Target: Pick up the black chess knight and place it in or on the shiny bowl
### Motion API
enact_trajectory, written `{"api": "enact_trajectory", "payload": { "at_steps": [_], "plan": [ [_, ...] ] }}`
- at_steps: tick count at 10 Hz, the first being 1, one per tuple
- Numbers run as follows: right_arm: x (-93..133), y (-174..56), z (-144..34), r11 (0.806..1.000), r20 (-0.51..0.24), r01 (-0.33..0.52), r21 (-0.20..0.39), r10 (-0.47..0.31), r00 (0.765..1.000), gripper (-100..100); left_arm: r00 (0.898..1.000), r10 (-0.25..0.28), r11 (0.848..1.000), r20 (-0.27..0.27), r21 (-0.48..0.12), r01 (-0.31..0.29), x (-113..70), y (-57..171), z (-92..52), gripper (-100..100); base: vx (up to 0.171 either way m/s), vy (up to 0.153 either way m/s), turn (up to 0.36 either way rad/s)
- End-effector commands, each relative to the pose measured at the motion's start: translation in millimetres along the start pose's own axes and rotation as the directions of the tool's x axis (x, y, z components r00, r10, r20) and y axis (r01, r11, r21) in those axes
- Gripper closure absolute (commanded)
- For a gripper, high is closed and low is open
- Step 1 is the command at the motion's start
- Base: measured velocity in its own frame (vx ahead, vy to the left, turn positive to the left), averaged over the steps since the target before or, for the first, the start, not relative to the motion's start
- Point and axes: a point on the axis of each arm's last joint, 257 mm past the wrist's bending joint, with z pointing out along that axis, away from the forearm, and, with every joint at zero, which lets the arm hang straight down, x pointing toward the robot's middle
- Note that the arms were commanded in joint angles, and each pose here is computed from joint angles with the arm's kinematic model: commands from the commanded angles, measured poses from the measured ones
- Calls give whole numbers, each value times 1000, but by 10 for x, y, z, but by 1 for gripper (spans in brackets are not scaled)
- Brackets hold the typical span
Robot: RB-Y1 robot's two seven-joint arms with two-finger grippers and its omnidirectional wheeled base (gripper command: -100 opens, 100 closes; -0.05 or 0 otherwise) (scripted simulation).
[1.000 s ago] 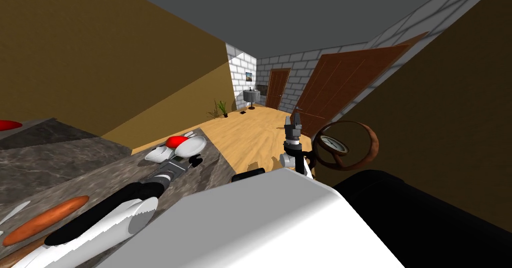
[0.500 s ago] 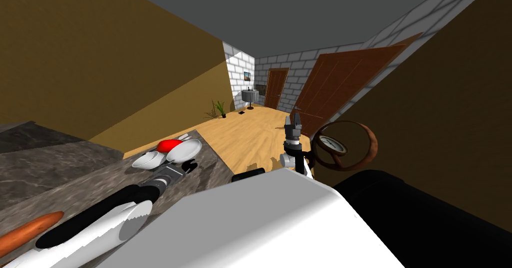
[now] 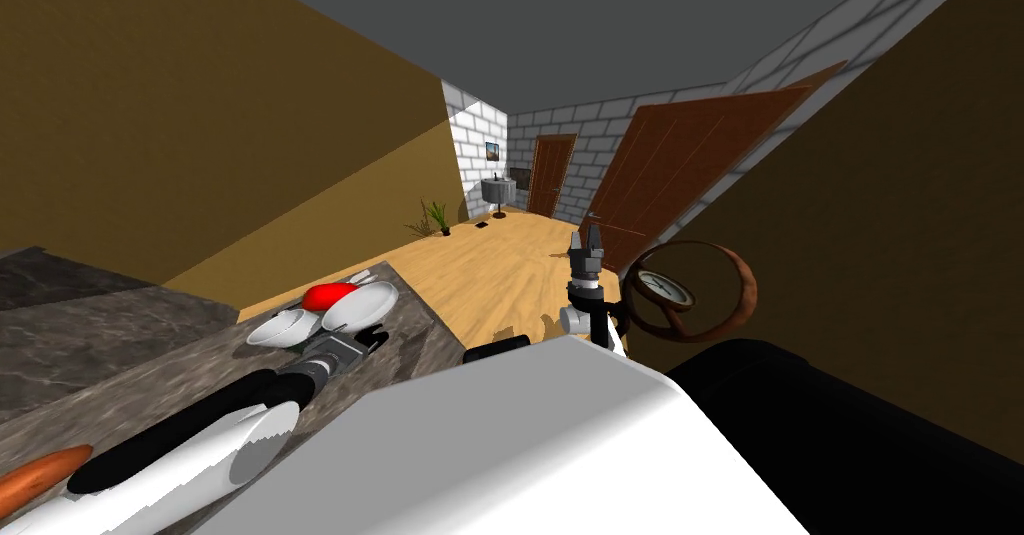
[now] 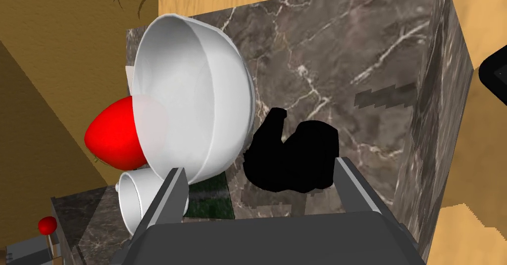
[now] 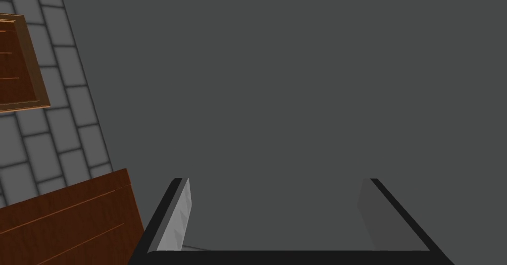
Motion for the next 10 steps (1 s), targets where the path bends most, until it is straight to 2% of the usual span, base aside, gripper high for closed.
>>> {"api": "enact_trajectory", "payload": {
  "at_steps": [1,5,9,10],
  "plan": [
    [0,0,0,1000,0,0,0,0,1000,0,999,-24,1000,30,16,23,-141,-114,94,-100,-62,-10,-384],
    [1,0,1,1000,0,0,0,0,1000,0,992,-84,996,94,44,80,-463,-319,281,-100,-123,-28,-237],
    [0,0,0,1000,0,0,0,0,1000,0,977,-153,987,147,78,142,-766,-530,431,-100,-89,-28,-218],
    [1,0,1,1000,0,0,0,0,1000,0,980,-140,989,139,72,131,-724,-498,407,-100,-42,-11,-49]
  ]
}}
